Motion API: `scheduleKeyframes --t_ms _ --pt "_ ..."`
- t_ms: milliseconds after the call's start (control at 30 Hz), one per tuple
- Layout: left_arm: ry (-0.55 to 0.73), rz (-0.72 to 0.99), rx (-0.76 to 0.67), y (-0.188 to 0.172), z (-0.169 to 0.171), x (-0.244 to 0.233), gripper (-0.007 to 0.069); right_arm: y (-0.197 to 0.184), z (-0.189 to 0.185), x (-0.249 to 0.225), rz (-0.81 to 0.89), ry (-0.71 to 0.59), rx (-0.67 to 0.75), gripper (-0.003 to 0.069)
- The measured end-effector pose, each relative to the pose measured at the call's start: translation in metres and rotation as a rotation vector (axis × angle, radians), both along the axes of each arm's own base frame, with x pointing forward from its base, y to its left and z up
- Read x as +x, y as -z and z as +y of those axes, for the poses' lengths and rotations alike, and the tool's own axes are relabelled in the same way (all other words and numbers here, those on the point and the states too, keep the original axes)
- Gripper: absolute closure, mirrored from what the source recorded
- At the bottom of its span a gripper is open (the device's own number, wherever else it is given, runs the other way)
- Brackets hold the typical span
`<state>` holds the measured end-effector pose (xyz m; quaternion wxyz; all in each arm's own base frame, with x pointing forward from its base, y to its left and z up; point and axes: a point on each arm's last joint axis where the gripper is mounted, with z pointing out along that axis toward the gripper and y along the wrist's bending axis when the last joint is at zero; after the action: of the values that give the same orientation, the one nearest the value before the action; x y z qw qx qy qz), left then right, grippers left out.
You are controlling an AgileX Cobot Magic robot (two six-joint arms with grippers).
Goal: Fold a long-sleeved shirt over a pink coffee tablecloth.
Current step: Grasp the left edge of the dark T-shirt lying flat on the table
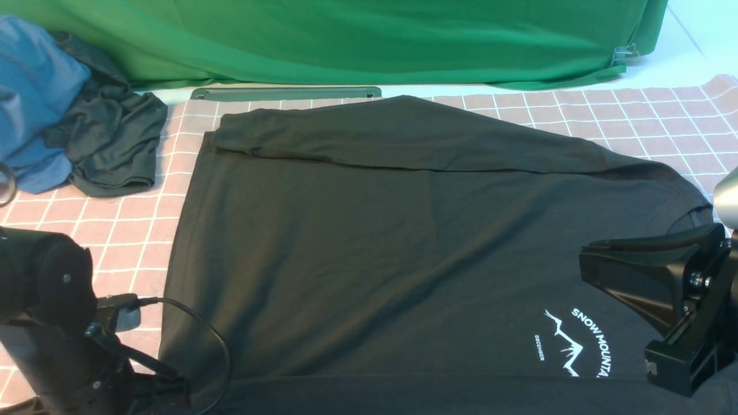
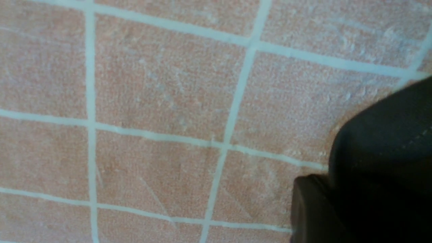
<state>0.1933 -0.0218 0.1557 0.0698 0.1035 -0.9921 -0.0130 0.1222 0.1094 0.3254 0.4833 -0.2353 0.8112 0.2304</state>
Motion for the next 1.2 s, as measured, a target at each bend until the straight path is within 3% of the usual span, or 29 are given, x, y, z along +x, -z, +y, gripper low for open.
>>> scheduleKeyframes --t_ms 33,133,333,633,800,967,1100,1200 --pt "0.010 0.014 0.010 -0.001 0.001 -0.001 0.0552 0.000 0.000 0.000 -0.001 0.000 -0.001 0.0568" --pt "0.004 0.040 0.050 -0.010 0.004 -0.003 0.0601 0.000 0.000 0.000 -0.001 0.000 -0.001 0.0568" --pt "-0.132 -0.080 0.068 -0.050 0.008 -0.020 0.0612 0.000 0.000 0.000 -0.001 0.000 -0.001 0.0568" --pt "-0.149 -0.113 0.064 -0.067 0.010 -0.035 0.0601 0.000 0.000 0.000 -0.003 0.000 0.001 0.0567" --pt "-0.143 -0.094 0.080 -0.067 0.011 -0.037 0.0482 0.000 0.000 0.000 -0.003 0.000 0.001 0.0568" --pt "-0.120 -0.142 0.095 -0.072 0.013 -0.031 0.0310 0.000 0.000 0.000 -0.003 0.000 0.001 0.0568" --pt "-0.038 -0.282 -0.036 -0.074 0.002 -0.017 0.0225 0.000 0.000 0.000 -0.003 0.000 0.002 0.0568" --pt "-0.028 -0.331 -0.104 -0.072 -0.005 -0.008 0.0211 0.000 0.000 0.000 -0.003 0.000 0.002 0.0568"
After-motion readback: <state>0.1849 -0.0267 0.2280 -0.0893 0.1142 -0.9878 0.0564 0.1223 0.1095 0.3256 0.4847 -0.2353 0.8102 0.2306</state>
